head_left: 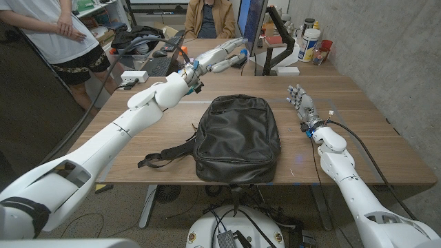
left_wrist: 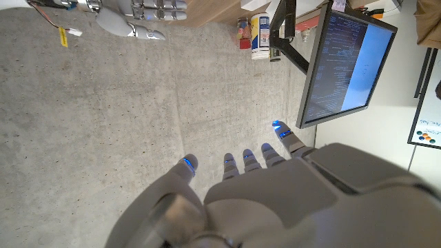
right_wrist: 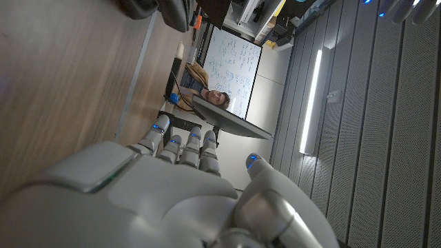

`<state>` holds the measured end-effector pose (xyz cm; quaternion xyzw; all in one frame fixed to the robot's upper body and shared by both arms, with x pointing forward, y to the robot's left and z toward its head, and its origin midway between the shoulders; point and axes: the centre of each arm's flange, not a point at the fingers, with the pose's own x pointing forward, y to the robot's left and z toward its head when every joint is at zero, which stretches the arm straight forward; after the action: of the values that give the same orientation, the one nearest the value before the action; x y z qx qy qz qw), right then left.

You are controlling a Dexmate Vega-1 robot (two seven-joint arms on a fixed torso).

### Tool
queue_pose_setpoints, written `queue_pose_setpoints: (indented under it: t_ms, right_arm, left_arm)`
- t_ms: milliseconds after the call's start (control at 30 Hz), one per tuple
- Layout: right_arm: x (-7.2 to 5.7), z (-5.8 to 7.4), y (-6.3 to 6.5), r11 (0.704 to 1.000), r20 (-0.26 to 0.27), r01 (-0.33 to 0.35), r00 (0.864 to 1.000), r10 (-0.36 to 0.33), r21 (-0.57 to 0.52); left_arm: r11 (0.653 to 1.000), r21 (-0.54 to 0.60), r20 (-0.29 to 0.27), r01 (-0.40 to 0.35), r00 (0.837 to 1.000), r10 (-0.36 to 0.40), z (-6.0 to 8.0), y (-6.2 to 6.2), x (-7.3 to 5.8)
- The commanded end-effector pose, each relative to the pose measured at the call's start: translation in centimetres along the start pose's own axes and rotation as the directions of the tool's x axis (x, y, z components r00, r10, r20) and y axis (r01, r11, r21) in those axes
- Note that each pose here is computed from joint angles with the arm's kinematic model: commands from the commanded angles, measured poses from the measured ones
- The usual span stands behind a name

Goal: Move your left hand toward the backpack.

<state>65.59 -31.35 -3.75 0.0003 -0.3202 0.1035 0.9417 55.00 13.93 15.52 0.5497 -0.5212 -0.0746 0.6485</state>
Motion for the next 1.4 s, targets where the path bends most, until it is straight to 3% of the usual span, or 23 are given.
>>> queue_pose_setpoints:
  t_ms: [33,1400]
  right_arm:
    - [0.3,-0.2,-0.1,1.000,-0.003,0.001,1.000,-0.001,0.002]
    - [1.1,-0.4,-0.3,1.000,-0.008,0.002,1.000,-0.002,-0.011]
  left_arm:
    - [0.999,0.017,-0.013,0.035,0.999,-0.034,-0.4,-0.4,0.3]
    - [0.990,0.033,-0.040,0.140,0.990,-0.139,-1.4,-1.7,1.1]
